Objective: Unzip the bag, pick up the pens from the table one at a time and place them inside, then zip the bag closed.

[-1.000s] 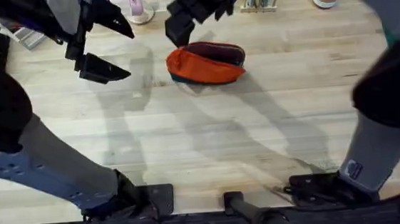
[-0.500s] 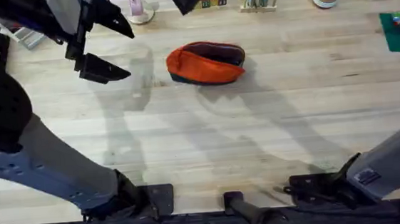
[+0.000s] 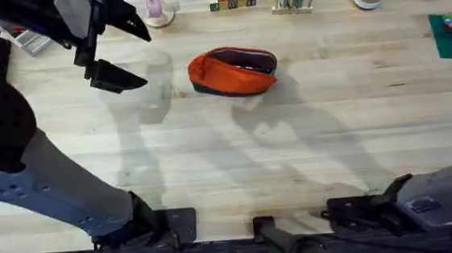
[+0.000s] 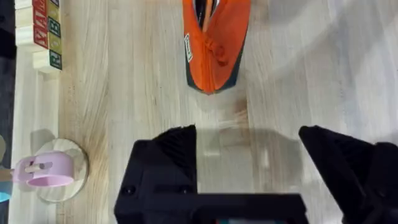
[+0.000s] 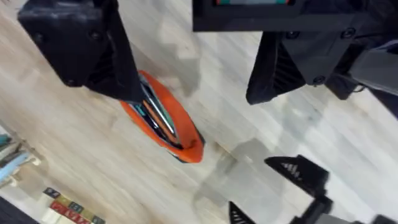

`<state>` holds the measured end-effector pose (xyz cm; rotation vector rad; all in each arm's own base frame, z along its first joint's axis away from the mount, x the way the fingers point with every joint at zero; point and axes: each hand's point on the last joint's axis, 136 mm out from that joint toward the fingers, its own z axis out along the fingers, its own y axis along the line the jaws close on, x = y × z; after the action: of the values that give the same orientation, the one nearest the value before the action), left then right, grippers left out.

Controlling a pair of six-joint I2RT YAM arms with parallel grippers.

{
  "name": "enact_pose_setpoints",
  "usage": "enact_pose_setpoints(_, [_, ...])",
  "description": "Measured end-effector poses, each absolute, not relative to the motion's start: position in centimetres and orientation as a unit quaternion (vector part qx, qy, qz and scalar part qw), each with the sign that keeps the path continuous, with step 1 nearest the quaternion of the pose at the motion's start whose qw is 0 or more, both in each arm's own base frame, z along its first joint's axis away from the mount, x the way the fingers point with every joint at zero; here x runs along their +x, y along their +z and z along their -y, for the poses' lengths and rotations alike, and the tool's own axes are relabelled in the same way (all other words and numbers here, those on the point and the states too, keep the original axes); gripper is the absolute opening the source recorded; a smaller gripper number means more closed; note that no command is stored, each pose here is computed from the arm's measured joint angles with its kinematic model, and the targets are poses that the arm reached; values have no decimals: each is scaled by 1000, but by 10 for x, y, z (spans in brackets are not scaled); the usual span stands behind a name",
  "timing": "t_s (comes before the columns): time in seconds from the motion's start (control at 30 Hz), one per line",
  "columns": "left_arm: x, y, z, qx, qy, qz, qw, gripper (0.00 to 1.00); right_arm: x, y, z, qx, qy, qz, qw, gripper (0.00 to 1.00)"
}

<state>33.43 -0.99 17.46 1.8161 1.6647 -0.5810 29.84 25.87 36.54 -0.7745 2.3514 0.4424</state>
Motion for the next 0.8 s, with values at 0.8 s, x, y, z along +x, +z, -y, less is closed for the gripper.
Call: enact_pose_setpoints(0.8, [366,171,-1,708,-146,-607,331,995,288,274,-339,-224,184,-918,271,996])
